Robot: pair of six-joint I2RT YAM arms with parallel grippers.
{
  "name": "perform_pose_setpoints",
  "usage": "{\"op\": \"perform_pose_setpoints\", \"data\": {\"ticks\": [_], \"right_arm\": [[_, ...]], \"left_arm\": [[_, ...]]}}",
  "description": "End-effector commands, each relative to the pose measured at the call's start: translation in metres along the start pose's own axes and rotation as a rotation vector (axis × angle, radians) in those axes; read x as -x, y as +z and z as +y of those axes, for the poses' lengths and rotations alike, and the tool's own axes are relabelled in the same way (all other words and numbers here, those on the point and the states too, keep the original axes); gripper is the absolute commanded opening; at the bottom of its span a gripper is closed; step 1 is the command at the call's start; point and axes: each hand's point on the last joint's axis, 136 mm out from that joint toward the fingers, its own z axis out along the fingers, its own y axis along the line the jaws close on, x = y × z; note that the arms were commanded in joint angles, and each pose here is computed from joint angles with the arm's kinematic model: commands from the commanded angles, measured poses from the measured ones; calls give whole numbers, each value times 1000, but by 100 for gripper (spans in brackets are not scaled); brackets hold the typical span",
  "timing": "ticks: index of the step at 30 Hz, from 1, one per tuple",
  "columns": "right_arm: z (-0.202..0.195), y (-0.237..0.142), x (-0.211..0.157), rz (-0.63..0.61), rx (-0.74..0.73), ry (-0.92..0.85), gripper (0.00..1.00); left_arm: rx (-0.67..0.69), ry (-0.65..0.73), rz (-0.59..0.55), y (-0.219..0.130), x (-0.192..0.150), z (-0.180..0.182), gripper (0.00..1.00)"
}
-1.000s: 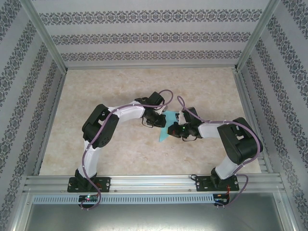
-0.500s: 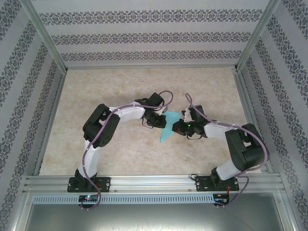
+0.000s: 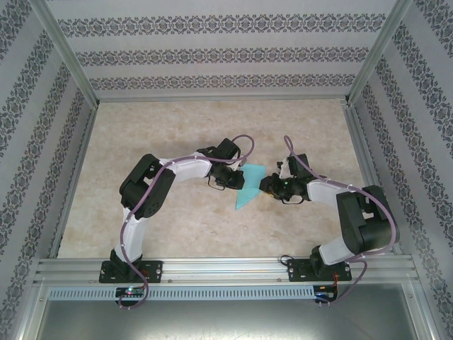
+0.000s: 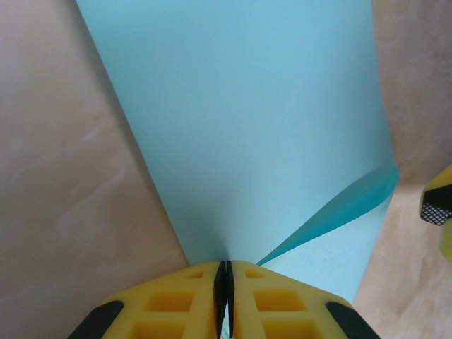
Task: Fold a paper plane with a square sheet of paper (pick it up from the middle)
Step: Third fold the triangle at the center of the table, then fourth fold the wing at the center of the table.
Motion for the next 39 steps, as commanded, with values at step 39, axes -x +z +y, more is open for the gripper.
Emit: {"op": "perform_pose_setpoints", "data": {"ticks": [39], "right_arm": [[7, 11, -2, 19, 46, 73, 32]], "left_arm": [[104, -3, 137, 24, -51, 33, 16]]}}
